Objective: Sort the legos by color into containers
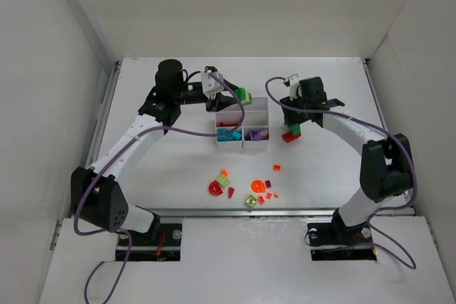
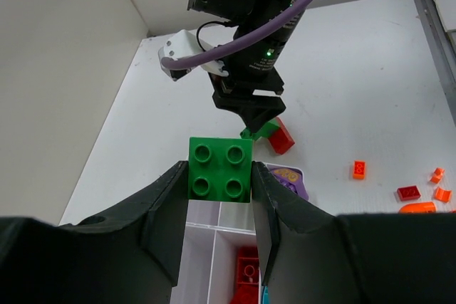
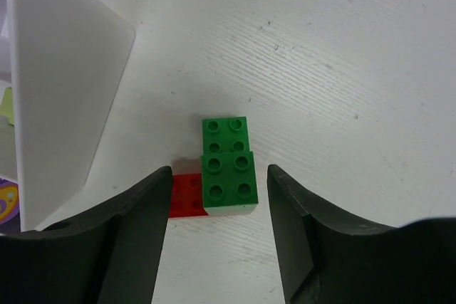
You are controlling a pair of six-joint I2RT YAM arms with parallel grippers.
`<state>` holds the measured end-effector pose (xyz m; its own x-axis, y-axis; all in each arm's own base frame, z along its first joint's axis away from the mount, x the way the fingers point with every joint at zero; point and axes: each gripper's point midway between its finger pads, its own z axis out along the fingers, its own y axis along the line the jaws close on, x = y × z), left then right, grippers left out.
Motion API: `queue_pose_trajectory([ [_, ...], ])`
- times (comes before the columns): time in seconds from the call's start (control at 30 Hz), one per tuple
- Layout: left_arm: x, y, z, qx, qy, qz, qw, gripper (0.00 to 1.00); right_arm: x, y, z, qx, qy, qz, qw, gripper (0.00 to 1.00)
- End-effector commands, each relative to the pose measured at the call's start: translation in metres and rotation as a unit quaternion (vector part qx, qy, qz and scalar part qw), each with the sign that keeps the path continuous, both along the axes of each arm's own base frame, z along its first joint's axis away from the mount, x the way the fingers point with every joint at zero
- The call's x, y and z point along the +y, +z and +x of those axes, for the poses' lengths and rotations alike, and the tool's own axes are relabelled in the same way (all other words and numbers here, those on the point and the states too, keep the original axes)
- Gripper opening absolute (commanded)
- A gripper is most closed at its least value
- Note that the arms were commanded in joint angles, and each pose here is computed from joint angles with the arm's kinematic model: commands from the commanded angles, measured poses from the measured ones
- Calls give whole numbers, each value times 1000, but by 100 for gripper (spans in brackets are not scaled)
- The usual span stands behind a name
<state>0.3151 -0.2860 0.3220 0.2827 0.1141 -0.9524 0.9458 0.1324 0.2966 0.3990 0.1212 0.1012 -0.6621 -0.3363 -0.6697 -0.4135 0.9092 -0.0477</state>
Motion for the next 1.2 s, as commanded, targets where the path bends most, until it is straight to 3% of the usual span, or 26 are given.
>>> queue_pose_trajectory([
  [0.0,-1,29,-14,-38,-20,-22,999,0,8,36,12,-52,6,20,998,61],
  [0.1,-2,26,-12,-33,-20,-21,999,0,12,70,8,-119,36,34,992,61],
  [0.17,-2,30,-13,-38,-24,-23,999,0,34,99,-3,-171,117,70,976,61],
  [0.23,-2,30,-15,-37,-31,-23,999,0,56,136,-32,-238,241,66,939,61],
  [0.27,-2,30,-15,-37,-31,-23,999,0,85,151,-66,-262,335,95,900,63],
  [0.33,-4,26,-17,-33,-42,-22,998,0,108,167,-91,-313,418,80,849,68],
  [0.37,-4,26,-17,-33,-42,-22,998,0,117,175,-99,-326,430,84,838,70],
  [0.63,-9,22,-27,-19,-69,-21,997,0,152,208,-100,-366,442,79,815,75],
  [0.9,-8,11,-37,-6,-94,-9,996,0,167,218,-81,-362,438,96,817,75],
  [1.17,-12,3,-36,3,-104,0,995,0,182,231,-91,-368,476,129,788,75],
])
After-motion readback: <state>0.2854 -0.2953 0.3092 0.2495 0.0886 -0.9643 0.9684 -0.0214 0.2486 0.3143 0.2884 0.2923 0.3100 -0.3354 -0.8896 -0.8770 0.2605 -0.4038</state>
